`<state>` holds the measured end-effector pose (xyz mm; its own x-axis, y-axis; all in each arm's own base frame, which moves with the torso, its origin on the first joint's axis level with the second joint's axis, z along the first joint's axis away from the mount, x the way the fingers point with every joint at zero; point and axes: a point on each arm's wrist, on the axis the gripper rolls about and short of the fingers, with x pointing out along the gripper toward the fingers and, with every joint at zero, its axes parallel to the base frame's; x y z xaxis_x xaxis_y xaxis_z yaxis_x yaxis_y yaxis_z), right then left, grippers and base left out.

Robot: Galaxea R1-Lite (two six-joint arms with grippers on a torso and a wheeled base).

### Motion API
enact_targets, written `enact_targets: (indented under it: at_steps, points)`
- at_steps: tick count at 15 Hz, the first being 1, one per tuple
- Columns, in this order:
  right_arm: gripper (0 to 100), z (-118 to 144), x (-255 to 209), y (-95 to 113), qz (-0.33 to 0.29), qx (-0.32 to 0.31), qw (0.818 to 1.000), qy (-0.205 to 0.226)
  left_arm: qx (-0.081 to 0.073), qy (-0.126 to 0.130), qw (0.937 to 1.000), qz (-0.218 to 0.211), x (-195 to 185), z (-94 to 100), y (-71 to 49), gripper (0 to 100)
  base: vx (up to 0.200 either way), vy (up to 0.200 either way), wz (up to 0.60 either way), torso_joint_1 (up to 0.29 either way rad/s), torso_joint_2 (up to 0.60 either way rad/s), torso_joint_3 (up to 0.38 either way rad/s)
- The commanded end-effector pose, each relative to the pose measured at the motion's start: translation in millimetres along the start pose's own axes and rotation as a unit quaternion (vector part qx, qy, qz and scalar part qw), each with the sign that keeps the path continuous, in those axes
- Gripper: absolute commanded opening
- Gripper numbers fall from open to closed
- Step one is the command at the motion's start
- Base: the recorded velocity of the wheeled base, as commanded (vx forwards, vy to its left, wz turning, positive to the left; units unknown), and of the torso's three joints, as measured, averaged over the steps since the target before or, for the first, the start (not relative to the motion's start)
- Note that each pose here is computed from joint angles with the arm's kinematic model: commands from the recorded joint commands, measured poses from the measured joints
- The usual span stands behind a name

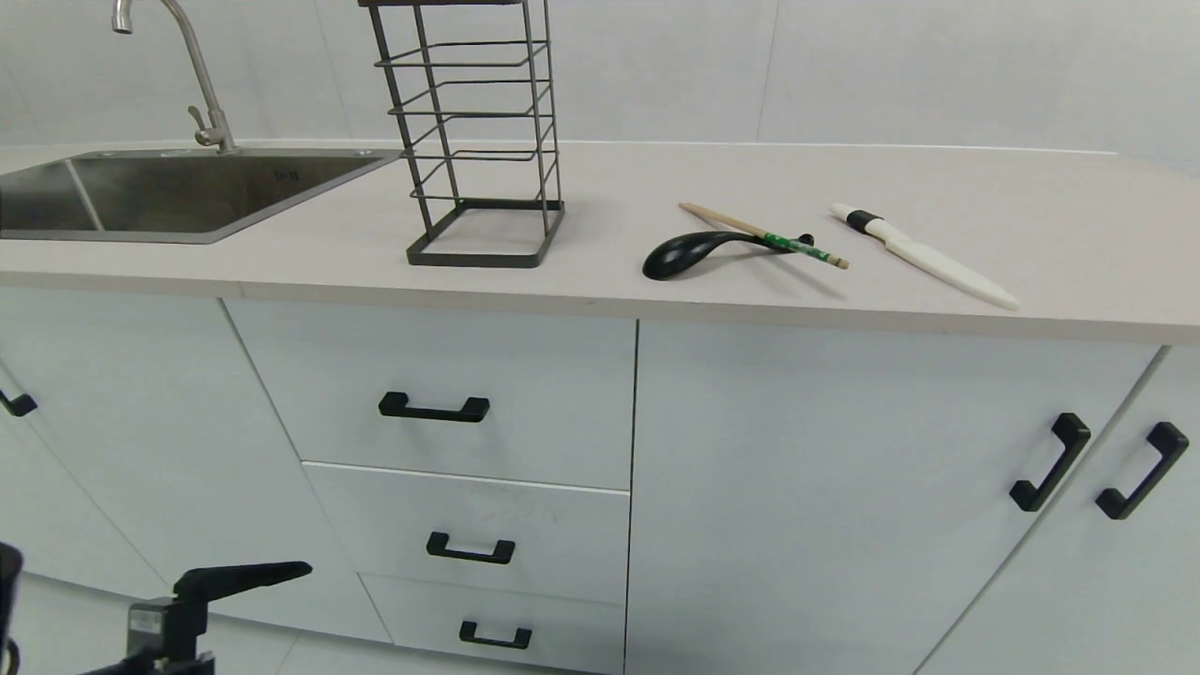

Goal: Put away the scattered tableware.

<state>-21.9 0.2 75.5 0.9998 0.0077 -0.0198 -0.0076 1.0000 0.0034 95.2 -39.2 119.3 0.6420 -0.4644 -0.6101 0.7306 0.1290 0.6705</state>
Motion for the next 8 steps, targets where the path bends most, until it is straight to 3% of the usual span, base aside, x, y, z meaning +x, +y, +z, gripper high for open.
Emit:
enact_targets:
  at_steps: [1, 4, 8]
  points:
    - [0, 0, 0, 0, 0.001, 0.0, 1.0, 0.001, 0.003, 0.021, 0.9982, -0.056, 23, 0.3, 3.1, 100, 0.0, 0.0, 0.0, 0.0, 0.0, 0.0]
    - [0, 0, 0, 0, 0.001, 0.0, 1.0, 0.001, -0.003, 0.048, 0.9944, -0.094, 40, -3.1, 3.8, 100, 0.0, 0.0, 0.0, 0.0, 0.0, 0.0]
    - [0, 0, 0, 0, 0.001, 0.0, 1.0, 0.001, 0.006, 0.044, 0.9944, -0.096, 68, -4.6, 12.0, 100, 0.0, 0.0, 0.0, 0.0, 0.0, 0.0]
